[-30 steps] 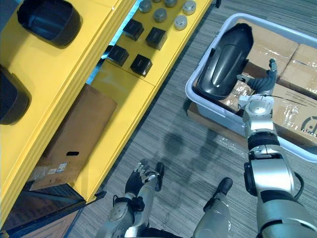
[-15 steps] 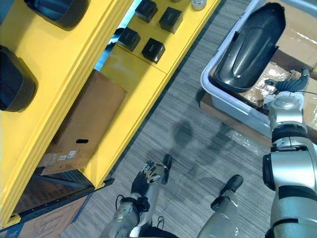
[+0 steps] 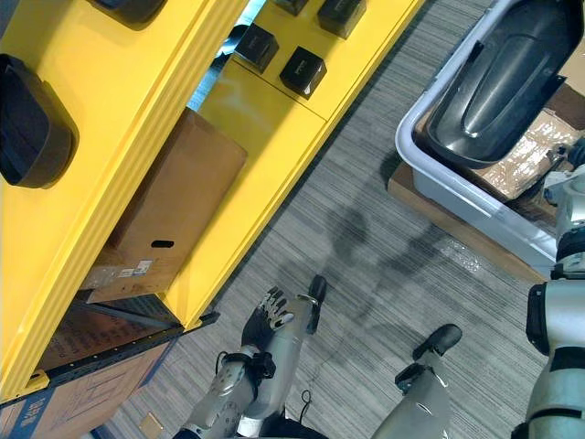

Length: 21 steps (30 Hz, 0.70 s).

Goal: Walk over and take plastic housings, then place them on the shelf

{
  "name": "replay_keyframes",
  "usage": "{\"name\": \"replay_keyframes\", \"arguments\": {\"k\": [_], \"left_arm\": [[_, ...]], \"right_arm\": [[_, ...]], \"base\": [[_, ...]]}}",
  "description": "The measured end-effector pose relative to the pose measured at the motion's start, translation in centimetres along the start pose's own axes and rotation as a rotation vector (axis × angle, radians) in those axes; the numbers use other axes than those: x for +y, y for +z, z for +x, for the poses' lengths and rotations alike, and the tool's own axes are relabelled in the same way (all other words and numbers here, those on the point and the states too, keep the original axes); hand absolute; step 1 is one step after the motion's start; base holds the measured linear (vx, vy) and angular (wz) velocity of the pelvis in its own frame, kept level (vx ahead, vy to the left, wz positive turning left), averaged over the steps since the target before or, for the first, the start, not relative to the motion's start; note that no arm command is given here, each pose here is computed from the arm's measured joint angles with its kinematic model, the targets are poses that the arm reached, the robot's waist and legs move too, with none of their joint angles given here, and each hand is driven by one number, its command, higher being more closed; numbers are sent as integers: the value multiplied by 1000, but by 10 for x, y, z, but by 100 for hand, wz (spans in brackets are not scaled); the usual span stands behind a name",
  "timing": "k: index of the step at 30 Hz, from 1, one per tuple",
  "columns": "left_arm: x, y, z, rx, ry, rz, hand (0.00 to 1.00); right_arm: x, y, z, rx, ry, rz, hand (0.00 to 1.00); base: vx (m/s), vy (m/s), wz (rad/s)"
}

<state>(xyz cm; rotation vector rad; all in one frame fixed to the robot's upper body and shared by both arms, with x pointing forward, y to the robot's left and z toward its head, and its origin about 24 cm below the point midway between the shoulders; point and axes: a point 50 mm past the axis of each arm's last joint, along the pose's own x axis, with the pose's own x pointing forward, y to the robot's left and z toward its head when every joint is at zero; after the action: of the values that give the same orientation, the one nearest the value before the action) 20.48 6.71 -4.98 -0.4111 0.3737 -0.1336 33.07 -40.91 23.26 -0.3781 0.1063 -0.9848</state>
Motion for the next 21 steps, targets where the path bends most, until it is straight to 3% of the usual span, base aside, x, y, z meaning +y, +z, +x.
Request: {"name": "replay_keyframes", "arguments": {"k": [4, 8, 13, 21], "left_arm": [[5, -1, -1, -5, 28, 0, 0], [7, -3, -3, 0, 39, 0, 0], [9, -7, -6, 17, 43, 6, 0], [7, -12, -14, 33, 27, 9, 0]], "right_arm": [[6, 1, -4, -11, -89, 19, 0], [14, 34, -11, -147, -144, 128, 0], [25, 68, -23, -329, -103, 225, 0], [46, 71, -34, -359, -35, 211, 0]], "base": [[5, 14, 1], [-46, 49, -2], [-69, 37, -1], [7, 12, 0]]}}
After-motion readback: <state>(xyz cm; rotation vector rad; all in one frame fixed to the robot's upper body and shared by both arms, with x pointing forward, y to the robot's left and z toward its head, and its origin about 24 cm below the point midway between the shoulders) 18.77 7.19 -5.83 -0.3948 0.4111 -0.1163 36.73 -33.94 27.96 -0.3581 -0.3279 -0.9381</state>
